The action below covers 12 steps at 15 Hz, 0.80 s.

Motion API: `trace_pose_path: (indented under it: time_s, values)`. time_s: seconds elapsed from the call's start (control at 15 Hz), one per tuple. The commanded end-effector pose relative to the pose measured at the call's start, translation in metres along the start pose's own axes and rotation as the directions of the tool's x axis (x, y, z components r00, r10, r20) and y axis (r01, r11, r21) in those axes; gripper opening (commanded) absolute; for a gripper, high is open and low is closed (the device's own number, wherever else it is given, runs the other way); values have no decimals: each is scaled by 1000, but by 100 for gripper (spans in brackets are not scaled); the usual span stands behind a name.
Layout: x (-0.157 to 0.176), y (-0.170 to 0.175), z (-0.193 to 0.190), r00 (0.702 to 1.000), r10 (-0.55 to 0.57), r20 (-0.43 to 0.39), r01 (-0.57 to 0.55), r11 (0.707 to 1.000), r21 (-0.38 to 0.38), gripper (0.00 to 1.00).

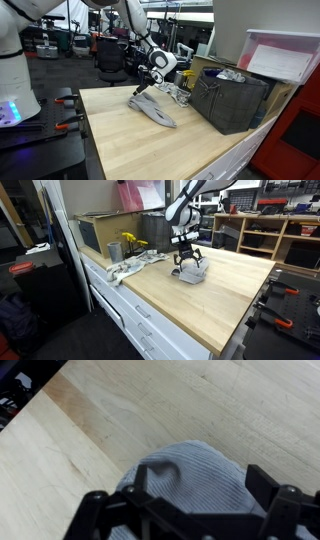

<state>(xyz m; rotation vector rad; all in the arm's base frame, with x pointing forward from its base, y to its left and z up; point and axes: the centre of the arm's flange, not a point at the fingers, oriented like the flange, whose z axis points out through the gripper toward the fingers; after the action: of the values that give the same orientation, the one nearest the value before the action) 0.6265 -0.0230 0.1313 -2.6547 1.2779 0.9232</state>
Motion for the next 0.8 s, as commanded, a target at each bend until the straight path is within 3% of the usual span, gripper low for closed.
trace_pose_path:
  time_s: [0.0, 0.33, 0.73]
  values:
    - [13, -10, 4, 1000, -1, -23, 1, 1000, 5, 100]
    - [-3, -30, -4, 998, -31, -51, 32, 999, 25, 100]
    - [-9, -38, 11, 995, -51, -85, 50, 999, -13, 100]
